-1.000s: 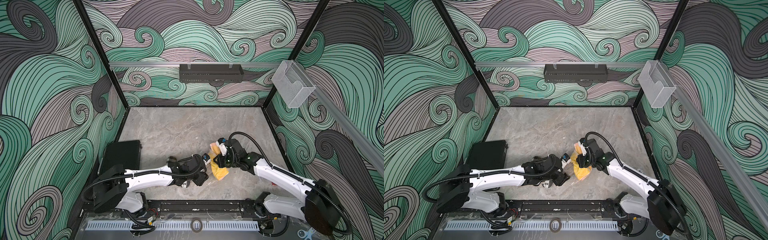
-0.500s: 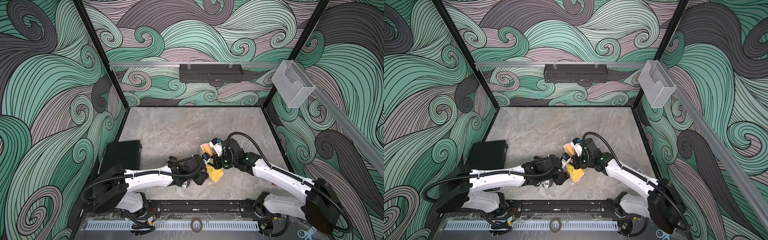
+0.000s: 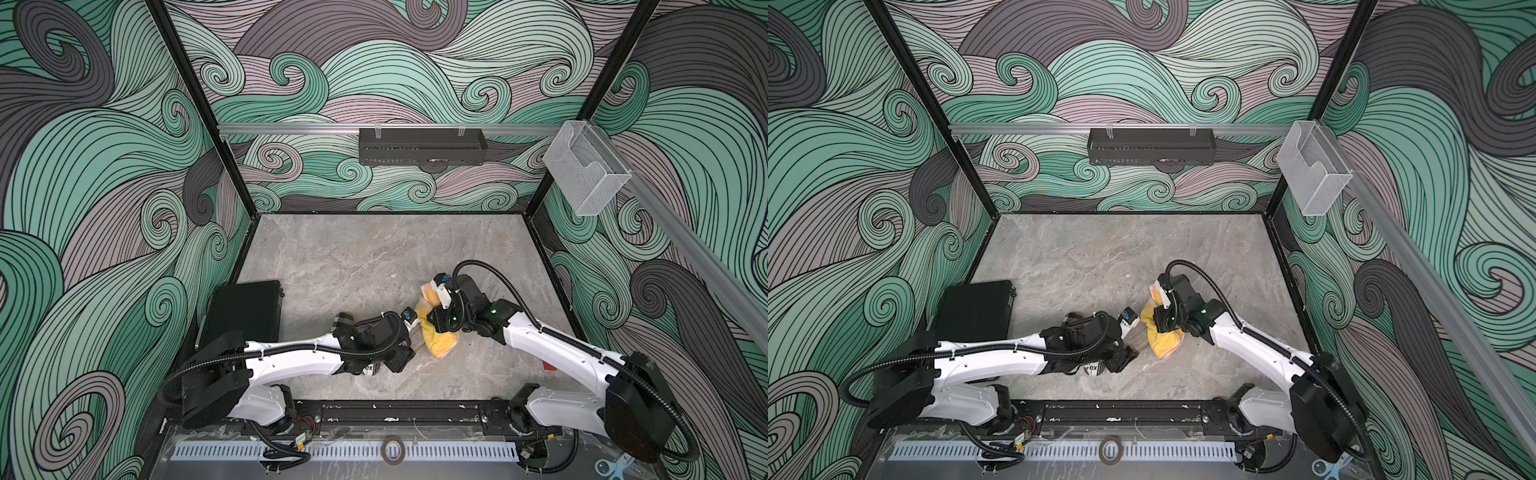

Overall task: Wipe the eyeglass case
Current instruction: Wipe the dirt from the eyeglass case.

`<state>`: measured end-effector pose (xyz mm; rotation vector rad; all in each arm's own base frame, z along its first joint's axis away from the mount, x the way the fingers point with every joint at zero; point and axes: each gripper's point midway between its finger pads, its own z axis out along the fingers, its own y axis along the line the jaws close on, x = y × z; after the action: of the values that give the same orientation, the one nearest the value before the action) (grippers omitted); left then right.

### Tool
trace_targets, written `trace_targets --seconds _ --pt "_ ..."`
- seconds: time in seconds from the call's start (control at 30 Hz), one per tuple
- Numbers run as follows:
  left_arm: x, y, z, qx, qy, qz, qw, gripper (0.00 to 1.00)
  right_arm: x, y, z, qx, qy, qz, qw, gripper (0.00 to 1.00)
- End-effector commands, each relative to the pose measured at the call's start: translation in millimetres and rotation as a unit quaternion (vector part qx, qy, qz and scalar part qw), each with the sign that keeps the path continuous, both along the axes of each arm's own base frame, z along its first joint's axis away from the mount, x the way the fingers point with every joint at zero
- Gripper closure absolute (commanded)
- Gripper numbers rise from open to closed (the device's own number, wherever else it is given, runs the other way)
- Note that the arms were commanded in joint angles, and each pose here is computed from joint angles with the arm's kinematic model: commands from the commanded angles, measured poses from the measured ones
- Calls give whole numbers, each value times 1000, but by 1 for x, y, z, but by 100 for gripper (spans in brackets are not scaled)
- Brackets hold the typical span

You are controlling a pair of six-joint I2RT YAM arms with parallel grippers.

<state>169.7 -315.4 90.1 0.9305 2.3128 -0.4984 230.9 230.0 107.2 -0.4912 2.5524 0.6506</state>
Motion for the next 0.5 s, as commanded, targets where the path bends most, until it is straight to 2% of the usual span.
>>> trace_targets --seconds 0.0,0.07,0.13,0.23,0.3,0.37,0.47 --pt "9 -18 38 -66 -36 7 997 52 -24 39 27 91 11 90 992 100" --pt "9 -19 39 -68 -34 6 997 52 -27 42 28 103 16 96 990 100" --pt "8 -19 39 -70 -32 6 997 53 -22 33 20 75 13 75 994 100" --pt "7 -19 42 -76 -30 6 997 53 -6 0 -2 -23 9 9 1000 100" --pt "6 -19 41 -79 -28 6 996 52 4 -24 -14 -91 -1 -32 995 100" --pt "6 -19 41 -81 -28 7 996 52 9 -39 -18 -131 -8 -57 990 100" --pt "8 -17 41 -79 -29 14 996 52 9 -36 -13 -116 -12 -55 992 100"
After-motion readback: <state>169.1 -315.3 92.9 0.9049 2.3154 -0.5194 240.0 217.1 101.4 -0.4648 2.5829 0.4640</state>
